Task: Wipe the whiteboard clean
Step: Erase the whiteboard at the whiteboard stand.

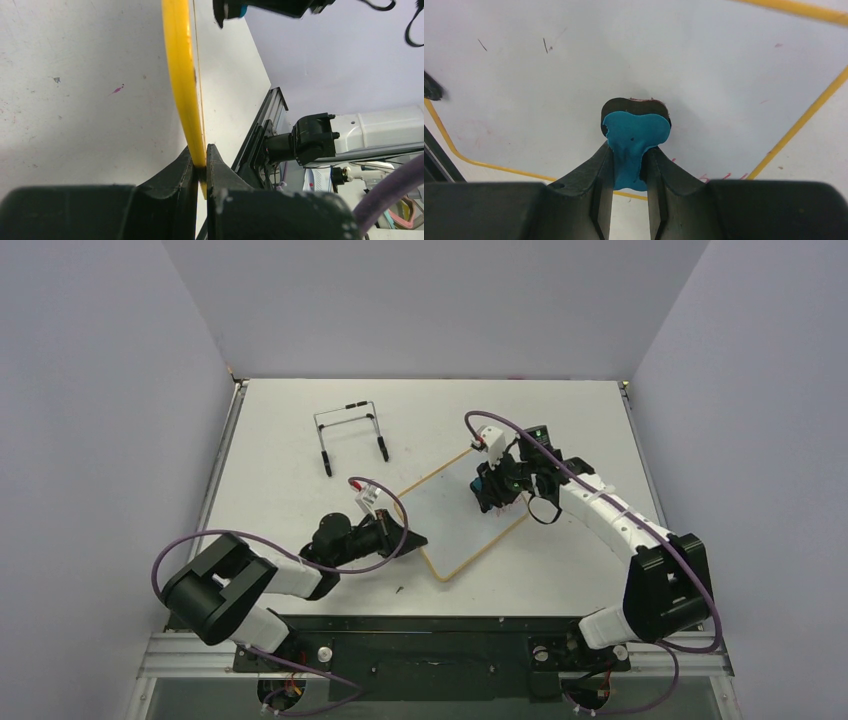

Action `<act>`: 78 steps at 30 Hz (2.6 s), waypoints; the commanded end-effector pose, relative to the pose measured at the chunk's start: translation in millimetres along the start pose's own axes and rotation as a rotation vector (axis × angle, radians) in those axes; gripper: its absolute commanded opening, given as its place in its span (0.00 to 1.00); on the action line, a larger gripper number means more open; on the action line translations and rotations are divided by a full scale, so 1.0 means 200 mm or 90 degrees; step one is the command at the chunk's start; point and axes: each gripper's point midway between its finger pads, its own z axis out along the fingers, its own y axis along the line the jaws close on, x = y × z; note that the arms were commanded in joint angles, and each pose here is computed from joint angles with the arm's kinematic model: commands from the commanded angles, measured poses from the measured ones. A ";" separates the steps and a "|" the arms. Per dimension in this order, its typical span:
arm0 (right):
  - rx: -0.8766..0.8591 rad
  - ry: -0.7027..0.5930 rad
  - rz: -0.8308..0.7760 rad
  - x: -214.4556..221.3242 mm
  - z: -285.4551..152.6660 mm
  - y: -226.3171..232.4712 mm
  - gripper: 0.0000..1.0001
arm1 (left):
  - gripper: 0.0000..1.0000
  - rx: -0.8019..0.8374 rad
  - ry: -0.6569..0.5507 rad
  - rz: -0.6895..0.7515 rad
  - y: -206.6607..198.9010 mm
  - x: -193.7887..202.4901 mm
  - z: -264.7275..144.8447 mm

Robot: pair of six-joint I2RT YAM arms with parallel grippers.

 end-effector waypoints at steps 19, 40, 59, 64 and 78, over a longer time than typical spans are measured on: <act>0.129 -0.070 0.131 -0.04 0.17 -0.28 0.00 | 0.00 0.045 -0.076 0.103 -0.17 -0.19 0.00; 0.086 -0.058 0.138 -0.01 0.25 -0.10 0.00 | 0.00 0.042 -0.058 0.107 -0.16 -0.17 0.02; -0.037 0.021 0.233 0.12 0.32 0.09 0.00 | 0.00 0.047 -0.047 0.097 -0.14 -0.14 0.04; -0.085 -0.021 0.204 -0.01 0.31 0.26 0.00 | 0.00 0.048 -0.048 0.093 -0.14 -0.14 0.04; 0.133 0.045 0.337 0.22 0.31 -0.27 0.00 | 0.00 0.056 -0.051 0.089 -0.15 -0.14 0.03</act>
